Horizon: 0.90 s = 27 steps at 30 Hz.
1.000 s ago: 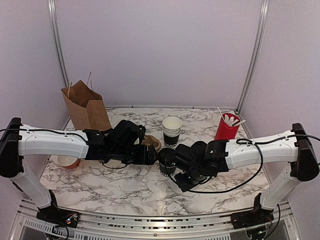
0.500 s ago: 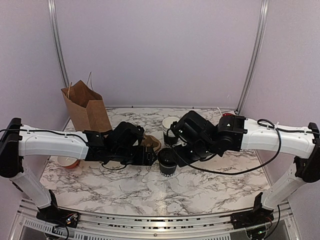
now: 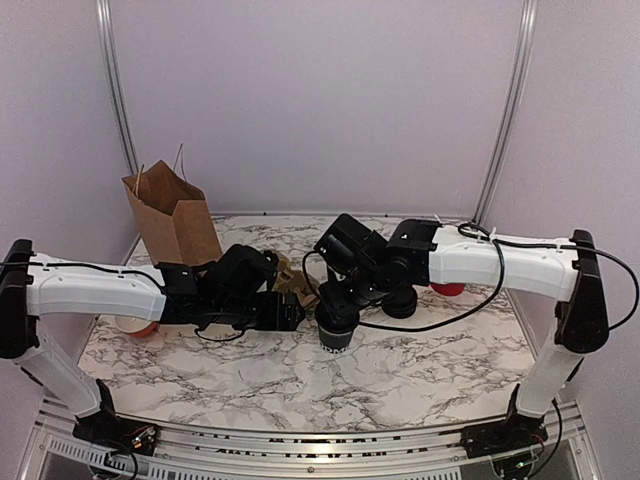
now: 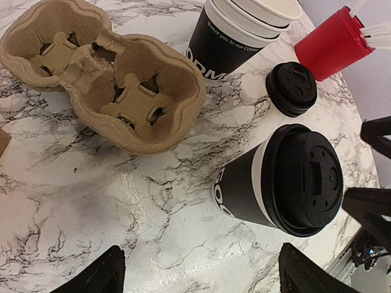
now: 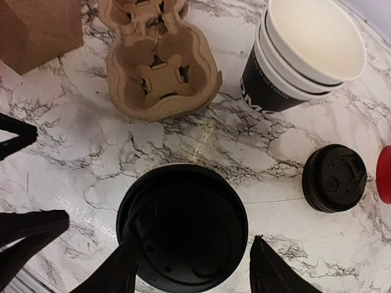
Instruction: Pack the takeout coffee
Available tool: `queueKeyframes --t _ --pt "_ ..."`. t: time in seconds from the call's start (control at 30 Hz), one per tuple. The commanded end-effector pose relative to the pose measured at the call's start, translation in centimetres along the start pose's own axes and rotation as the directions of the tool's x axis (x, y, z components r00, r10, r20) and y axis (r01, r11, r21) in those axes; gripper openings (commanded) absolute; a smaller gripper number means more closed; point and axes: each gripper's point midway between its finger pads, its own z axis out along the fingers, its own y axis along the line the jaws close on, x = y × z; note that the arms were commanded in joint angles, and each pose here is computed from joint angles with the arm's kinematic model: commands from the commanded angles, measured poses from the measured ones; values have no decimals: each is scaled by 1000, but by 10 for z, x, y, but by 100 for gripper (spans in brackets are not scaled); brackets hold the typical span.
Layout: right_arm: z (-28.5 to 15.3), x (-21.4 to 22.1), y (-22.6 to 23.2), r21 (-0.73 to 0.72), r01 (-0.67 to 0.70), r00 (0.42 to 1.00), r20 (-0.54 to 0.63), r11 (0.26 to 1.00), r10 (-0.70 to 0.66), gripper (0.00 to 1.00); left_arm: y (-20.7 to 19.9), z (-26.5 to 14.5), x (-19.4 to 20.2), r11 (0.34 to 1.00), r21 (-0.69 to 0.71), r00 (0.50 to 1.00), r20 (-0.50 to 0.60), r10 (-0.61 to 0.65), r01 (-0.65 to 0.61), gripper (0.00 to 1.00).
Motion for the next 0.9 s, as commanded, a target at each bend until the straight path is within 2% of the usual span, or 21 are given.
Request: queueKeyframes --t 0.0,0.1,0.23,0.67,0.87 --pt "41 49 -4 15 12 991 -134 1000 -10 61 11 -4 2 1000 -30 1000 -5 -7 7 88" --pt "59 76 3 -15 9 979 -204 1000 -12 60 9 -4 1 1000 -26 1000 -6 -3 3 88" --pt "49 75 1 -20 -6 983 -186 1000 2 60 8 -3 0 1000 -24 1000 -5 -2 2 88" --pt "3 17 -8 -40 -55 998 -14 998 55 60 4 1 -4 1000 -23 1000 -4 6 -6 88" --pt "-6 0 -7 -54 -57 998 25 997 59 60 5 3 -4 1000 -25 1000 -7 5 -5 88"
